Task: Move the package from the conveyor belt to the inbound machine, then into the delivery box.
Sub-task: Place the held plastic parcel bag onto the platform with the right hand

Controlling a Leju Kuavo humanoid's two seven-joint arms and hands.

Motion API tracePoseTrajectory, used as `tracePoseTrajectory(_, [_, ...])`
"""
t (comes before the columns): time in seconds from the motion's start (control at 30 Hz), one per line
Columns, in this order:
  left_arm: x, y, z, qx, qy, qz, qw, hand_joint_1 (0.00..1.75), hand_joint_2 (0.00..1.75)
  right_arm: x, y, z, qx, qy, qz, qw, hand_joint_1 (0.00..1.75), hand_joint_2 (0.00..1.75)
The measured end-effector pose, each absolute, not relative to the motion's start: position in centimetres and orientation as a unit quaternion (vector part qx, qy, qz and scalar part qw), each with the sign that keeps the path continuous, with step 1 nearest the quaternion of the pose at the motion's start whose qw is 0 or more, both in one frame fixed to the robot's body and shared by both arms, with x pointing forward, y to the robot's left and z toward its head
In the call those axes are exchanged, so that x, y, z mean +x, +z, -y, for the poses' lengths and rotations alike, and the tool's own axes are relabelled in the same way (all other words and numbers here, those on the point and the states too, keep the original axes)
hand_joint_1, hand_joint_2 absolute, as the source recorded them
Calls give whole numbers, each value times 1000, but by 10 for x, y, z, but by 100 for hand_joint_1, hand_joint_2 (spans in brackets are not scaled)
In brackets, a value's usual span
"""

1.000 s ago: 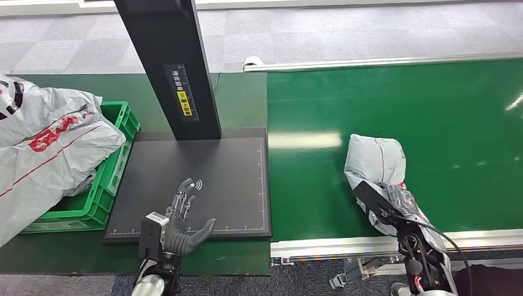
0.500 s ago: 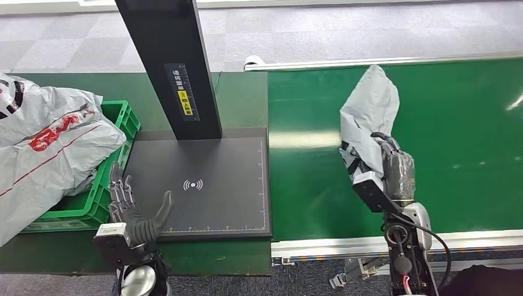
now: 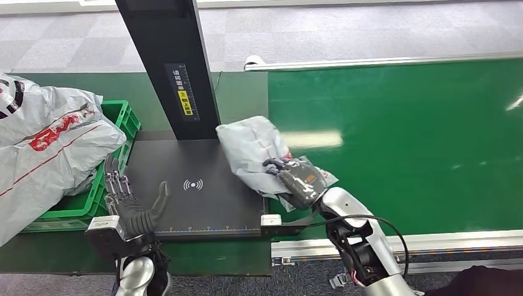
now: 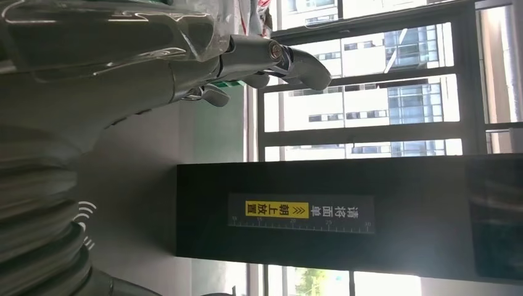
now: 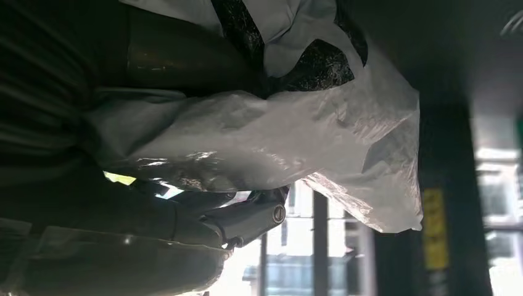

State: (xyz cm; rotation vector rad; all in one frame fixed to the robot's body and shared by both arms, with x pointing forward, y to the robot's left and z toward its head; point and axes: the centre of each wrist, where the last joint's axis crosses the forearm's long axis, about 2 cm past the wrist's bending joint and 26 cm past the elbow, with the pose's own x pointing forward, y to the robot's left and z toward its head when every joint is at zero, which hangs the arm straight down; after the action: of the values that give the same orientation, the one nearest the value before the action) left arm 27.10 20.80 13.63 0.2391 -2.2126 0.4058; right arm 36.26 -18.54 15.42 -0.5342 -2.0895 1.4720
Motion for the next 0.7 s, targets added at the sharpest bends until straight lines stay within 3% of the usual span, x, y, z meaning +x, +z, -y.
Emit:
tracePoseTrajectory(0.37, [278, 138, -204, 87, 166, 885, 427, 0, 175, 370, 151, 131, -120, 662, 719, 174, 175, 175])
tracePoseTrajectory(0.7, [278, 137, -201, 82, 168, 883, 431, 0, 175, 363, 149, 91, -103, 699, 702, 91, 175, 175])
